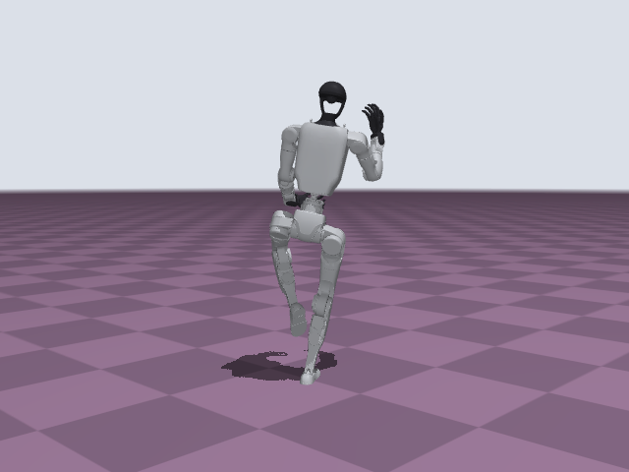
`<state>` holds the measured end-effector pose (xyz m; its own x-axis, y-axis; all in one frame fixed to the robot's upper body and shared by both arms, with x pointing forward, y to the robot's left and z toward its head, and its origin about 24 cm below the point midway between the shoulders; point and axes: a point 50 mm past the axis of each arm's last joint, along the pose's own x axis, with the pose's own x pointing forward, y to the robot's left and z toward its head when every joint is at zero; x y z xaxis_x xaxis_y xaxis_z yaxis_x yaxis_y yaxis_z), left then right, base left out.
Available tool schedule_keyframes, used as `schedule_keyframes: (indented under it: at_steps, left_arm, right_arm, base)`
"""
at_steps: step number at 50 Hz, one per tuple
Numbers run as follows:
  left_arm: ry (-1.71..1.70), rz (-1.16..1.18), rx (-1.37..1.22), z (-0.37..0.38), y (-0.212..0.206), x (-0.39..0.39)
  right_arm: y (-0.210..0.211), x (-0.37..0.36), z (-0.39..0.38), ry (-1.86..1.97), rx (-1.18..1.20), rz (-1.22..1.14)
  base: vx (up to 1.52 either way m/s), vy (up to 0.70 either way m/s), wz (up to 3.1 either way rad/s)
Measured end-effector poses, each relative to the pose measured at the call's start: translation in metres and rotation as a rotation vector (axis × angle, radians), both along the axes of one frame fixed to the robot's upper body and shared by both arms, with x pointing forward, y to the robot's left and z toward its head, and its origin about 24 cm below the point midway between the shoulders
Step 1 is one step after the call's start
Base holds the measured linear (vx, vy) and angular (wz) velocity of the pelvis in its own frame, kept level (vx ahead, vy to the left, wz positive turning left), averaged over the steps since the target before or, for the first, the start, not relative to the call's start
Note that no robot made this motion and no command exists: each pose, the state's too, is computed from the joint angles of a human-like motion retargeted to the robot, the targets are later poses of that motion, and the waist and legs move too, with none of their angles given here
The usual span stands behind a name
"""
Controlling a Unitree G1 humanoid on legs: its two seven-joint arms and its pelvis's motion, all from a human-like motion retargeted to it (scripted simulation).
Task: Kungfu
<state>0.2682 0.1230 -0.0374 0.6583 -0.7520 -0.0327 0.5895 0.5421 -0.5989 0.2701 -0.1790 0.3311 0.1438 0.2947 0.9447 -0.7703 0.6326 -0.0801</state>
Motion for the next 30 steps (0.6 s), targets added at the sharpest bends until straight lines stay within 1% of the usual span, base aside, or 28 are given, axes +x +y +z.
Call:
schedule_keyframes:
  at_steps: [2,4,6,8,10,12,15,17,21,24,27,30]
  left_arm:
    - [-0.139,0.109,0.197,0.023,0.06,0.018]
    - [-0.223,0.279,0.423,0.048,0.116,0.031]
    - [-0.272,0.516,0.644,0.077,0.171,0.041]
    - [-0.252,0.78,0.81,0.098,0.221,0.038]
    - [-0.179,1.003,0.884,0.105,0.253,0.027]
    - [-0.128,1.114,0.849,0.098,0.265,0.014]
    - [-0.07,1.137,0.788,0.068,0.267,-0.016]
    - [-0.077,1.142,0.753,0.054,0.258,-0.027]
    - [-0.147,1.18,0.733,0.03,0.218,-0.038]
    - [-0.193,1.341,0.738,0.018,0.184,-0.047]
    - [-0.166,1.516,0.697,0.009,0.156,-0.054]
    - [-0.122,1.499,0.682,-0.002,0.142,-0.061]
  right_arm:
    - [-0.028,-0.024,0.029,-0.185,0.06,-0.259]
    - [-0.046,-0.047,0.048,-0.333,0.143,-0.485]
    - [-0.055,-0.073,0.063,-0.472,0.268,-0.679]
    - [-0.056,-0.095,0.071,-0.589,0.399,-0.81]
    - [-0.054,-0.113,0.075,-0.673,0.514,-0.87]
    - [-0.058,-0.129,0.076,-0.747,0.578,-0.911]
    - [-0.06,-0.143,0.06,-0.798,0.583,-0.999]
    - [-0.054,-0.155,0.056,-0.854,0.58,-1.0]
    - [-0.052,-0.18,0.046,-0.946,0.568,-1.017]
    - [-0.046,-0.191,0.038,-1.009,0.506,-1.055]
    - [-0.041,-0.194,0.035,-1.052,0.449,-1.097]
    - [-0.041,-0.188,0.033,-1.03,0.432,-1.127]
  base:
    - [0.25,-0.38,-0.59]
    - [0.14,-0.23,-1.22]
    - [-0.15,0.06,-1.16]
    - [-0.37,0.09,-0.34]
    - [-0.35,0.05,0.1]
    - [-0.03,0.0,0.09]
    - [0.43,0.05,-0.28]
    - [-0.01,0.25,-0.53]
    - [0.09,0.06,0.14]
    - [0.21,-0.04,0.42]
    - [0.01,0.14,0.67]
    - [0.0,0.17,1.26]
